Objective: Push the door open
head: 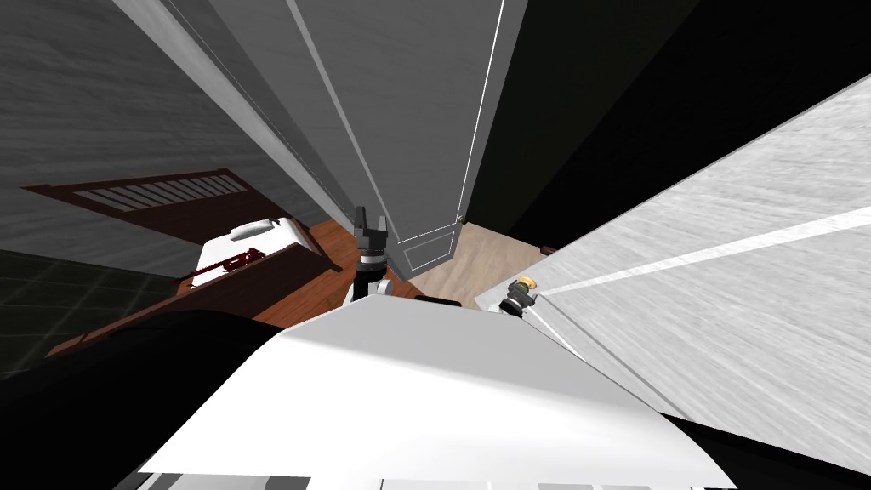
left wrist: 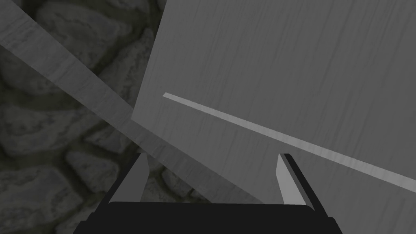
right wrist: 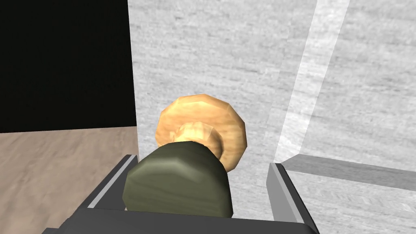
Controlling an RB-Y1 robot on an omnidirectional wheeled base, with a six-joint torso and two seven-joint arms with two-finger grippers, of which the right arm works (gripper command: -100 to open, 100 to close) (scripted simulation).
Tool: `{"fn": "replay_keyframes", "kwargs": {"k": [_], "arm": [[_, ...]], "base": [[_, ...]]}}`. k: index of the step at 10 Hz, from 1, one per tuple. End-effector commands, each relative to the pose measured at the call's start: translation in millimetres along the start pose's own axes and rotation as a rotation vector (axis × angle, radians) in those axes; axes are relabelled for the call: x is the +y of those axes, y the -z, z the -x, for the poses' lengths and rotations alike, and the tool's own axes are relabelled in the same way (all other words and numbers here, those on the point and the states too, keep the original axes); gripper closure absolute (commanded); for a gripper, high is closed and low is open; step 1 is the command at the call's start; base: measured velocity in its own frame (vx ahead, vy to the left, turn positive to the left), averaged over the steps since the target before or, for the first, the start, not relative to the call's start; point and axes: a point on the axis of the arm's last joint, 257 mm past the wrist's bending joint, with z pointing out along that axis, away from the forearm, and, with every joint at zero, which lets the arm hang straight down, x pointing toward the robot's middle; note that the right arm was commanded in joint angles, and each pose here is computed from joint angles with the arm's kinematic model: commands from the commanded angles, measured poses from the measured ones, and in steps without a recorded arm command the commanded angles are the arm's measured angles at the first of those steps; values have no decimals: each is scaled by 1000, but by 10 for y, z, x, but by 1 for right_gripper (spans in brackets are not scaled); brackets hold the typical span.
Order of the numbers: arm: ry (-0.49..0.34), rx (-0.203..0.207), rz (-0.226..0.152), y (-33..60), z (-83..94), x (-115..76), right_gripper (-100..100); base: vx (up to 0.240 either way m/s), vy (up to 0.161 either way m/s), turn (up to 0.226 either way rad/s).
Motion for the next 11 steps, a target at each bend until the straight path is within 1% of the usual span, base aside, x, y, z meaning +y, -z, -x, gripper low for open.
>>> {"fn": "replay_keyframes", "kwargs": {"k": [1, 7, 8, 9, 10, 11], "arm": [[6, 15, 45, -41, -58, 188, 100], [-2, 6, 119, -29, -28, 294, 100], [-6, 0, 142, -13, -8, 317, 100], [-8, -4, 152, -3, 3, 326, 100], [-12, -11, 172, 20, 28, 339, 100], [-15, -15, 181, 32, 41, 344, 100]], "base": [[66, -41, -13], [114, -70, -28], [120, -80, -30], [141, -66, -28], [146, -94, -38], [160, -70, -3]]}}
